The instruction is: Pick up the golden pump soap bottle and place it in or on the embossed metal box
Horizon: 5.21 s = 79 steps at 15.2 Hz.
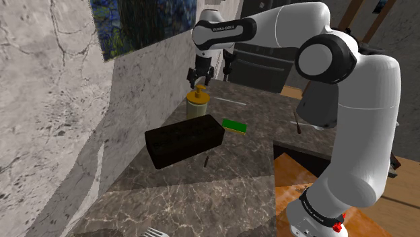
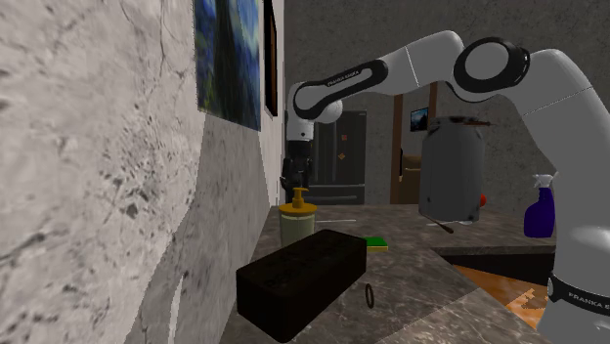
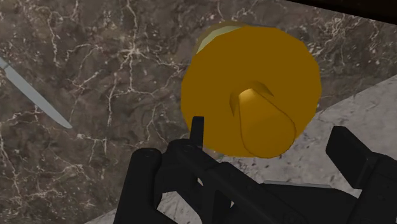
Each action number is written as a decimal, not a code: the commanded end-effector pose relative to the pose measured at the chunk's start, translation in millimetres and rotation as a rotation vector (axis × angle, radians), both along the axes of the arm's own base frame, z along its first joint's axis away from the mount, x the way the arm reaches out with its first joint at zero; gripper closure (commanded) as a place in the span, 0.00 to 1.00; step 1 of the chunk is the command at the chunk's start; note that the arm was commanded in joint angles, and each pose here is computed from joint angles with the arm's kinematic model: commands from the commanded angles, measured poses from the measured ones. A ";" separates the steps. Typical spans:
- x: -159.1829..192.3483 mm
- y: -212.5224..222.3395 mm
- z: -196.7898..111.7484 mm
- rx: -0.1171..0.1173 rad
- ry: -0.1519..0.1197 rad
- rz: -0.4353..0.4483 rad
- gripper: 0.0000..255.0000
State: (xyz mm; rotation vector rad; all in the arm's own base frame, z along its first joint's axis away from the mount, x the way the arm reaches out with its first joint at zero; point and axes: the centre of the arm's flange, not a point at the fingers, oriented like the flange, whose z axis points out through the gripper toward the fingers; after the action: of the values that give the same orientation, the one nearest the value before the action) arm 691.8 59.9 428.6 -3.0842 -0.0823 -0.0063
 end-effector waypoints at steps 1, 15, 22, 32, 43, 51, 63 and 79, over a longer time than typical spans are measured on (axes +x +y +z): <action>0.9 1.1 -10.9 0.000 0.000 0.000 0.00; 1.0 1.9 -24.4 0.000 0.000 0.000 1.00; 1.0 1.8 -19.2 0.000 0.000 0.000 1.00; 1.0 1.8 33.6 0.000 0.000 0.000 1.00; 1.0 1.8 91.7 0.000 0.000 0.000 1.00; 1.0 1.8 133.9 0.000 0.000 0.000 1.00; -76.9 82.5 185.8 0.000 0.000 0.000 1.00; -155.9 164.5 188.8 0.000 0.000 0.000 1.00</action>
State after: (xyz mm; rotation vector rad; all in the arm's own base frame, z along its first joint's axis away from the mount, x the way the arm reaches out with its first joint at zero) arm 536.6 224.0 622.5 -3.0847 -0.0827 -0.0052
